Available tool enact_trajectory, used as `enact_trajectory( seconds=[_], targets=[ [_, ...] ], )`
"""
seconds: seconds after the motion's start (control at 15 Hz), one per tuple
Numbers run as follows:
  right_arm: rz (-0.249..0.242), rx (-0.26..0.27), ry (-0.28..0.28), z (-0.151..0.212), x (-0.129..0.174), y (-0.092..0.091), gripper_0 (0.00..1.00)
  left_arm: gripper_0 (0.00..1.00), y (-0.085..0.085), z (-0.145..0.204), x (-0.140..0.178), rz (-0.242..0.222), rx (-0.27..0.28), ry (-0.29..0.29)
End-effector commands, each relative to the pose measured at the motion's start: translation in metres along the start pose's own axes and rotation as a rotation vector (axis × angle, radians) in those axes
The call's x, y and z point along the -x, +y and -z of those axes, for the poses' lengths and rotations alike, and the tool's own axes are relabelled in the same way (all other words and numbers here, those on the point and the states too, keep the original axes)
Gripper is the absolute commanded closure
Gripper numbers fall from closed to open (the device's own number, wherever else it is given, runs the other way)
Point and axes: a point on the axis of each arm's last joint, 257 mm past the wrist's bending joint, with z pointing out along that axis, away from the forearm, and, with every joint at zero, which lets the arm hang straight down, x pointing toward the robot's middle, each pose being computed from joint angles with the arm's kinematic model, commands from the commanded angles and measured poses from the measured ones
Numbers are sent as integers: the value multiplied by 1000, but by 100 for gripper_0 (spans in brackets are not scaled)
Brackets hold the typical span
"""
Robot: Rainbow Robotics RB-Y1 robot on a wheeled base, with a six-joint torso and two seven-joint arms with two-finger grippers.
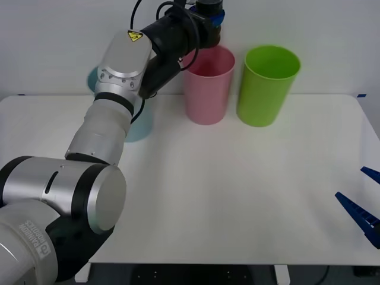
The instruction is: Grasp the object on the table and drop it into the matching bin: aluminum can to the light blue bin, PET bottle to the pink bin.
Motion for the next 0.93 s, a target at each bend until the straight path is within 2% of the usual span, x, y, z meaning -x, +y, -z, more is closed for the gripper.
enact_trajectory(
  seconds=[0.07,0.2,0.27,0.33,0.73,0.93],
  targets=[
    [0,0,0,0,0,0,0,93,-1,0,1,13,0,-7],
    [0,0,0,0,0,0,0,79,-1,0,3,27,-1,-12],
    [0,0,0,0,0,0,0,36,-1,0,3,32,0,-13],
    [0,0,0,0,0,0,0,0,0,0,4,34,1,-16],
    [0,0,0,0,0,0,0,0,-2,1,3,60,-4,-22],
    [0,0,0,0,0,0,0,0,-2,6,-1,90,-35,-25]
  ],
)
